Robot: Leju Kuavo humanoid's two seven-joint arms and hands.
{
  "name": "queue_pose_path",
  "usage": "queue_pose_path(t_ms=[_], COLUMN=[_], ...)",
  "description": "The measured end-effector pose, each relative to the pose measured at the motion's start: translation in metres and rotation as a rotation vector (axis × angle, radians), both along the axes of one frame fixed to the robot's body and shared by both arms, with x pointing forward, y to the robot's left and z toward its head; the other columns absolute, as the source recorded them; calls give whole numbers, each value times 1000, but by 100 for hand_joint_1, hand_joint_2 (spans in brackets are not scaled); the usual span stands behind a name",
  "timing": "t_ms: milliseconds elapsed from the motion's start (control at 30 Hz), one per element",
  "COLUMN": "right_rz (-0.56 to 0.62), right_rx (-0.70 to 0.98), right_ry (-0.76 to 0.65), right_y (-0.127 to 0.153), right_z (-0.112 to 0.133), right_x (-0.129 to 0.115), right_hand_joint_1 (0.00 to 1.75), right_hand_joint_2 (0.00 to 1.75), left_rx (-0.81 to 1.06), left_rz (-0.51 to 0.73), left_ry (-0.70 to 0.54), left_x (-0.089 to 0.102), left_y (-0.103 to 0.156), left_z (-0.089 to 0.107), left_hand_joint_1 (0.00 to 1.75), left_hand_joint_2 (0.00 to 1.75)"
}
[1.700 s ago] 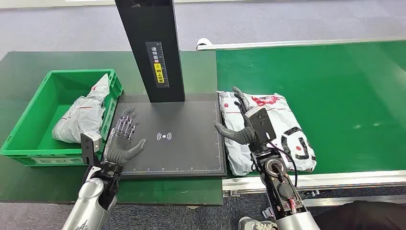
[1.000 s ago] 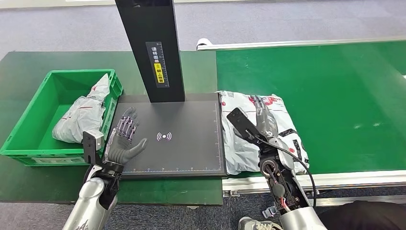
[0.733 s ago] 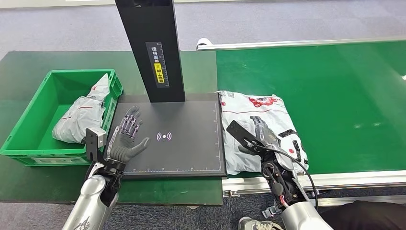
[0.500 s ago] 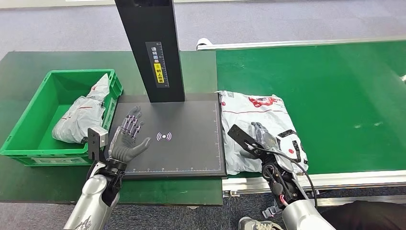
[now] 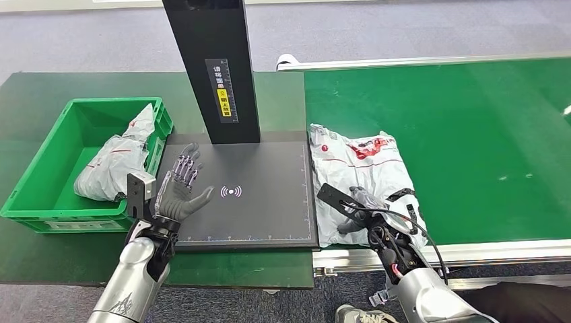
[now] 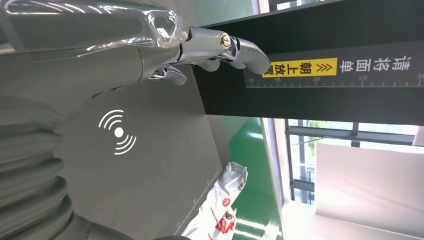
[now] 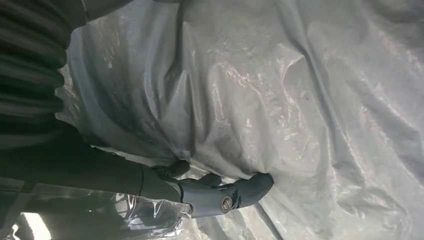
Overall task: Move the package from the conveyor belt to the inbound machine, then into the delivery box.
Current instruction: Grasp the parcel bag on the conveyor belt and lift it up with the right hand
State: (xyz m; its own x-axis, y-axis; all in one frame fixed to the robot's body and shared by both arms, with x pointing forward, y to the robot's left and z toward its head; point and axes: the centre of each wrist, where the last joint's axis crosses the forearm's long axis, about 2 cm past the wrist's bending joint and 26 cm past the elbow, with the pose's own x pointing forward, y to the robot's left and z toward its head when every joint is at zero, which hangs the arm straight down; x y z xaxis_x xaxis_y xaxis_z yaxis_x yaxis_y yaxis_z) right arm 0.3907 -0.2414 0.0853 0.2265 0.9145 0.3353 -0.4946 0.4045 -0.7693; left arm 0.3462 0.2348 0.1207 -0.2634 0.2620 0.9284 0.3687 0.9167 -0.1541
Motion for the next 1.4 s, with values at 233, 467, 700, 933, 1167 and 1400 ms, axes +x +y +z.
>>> queue_pose_path(t_ms=[233, 467, 700, 933, 1167, 1400], right_rz=[31, 52, 33, -11, -44, -67], right_rx=[1, 13, 84, 280, 375, 610], right_ry=[24, 11, -150, -371, -473, -772], right_y=[2, 2, 4, 5, 4, 2], right_z=[6, 9, 11, 20, 31, 41], right_x=[6, 9, 9, 11, 13, 10], right_hand_joint_1=[175, 174, 175, 175, 175, 175], right_hand_joint_2=[175, 175, 175, 175, 175, 175], left_rx=[-2, 13, 13, 18, 23, 22], left_rz=[3, 21, 58, 87, 99, 158], left_ry=[8, 10, 19, 4, -14, -34], left_x=[0, -2, -13, -23, -27, -28], left_y=[0, 2, 5, 8, 8, 11], left_z=[-3, -5, -11, -11, -9, -7], left_hand_joint_1=[0, 0, 0, 0, 0, 0], left_hand_joint_2=[175, 175, 175, 175, 175, 175])
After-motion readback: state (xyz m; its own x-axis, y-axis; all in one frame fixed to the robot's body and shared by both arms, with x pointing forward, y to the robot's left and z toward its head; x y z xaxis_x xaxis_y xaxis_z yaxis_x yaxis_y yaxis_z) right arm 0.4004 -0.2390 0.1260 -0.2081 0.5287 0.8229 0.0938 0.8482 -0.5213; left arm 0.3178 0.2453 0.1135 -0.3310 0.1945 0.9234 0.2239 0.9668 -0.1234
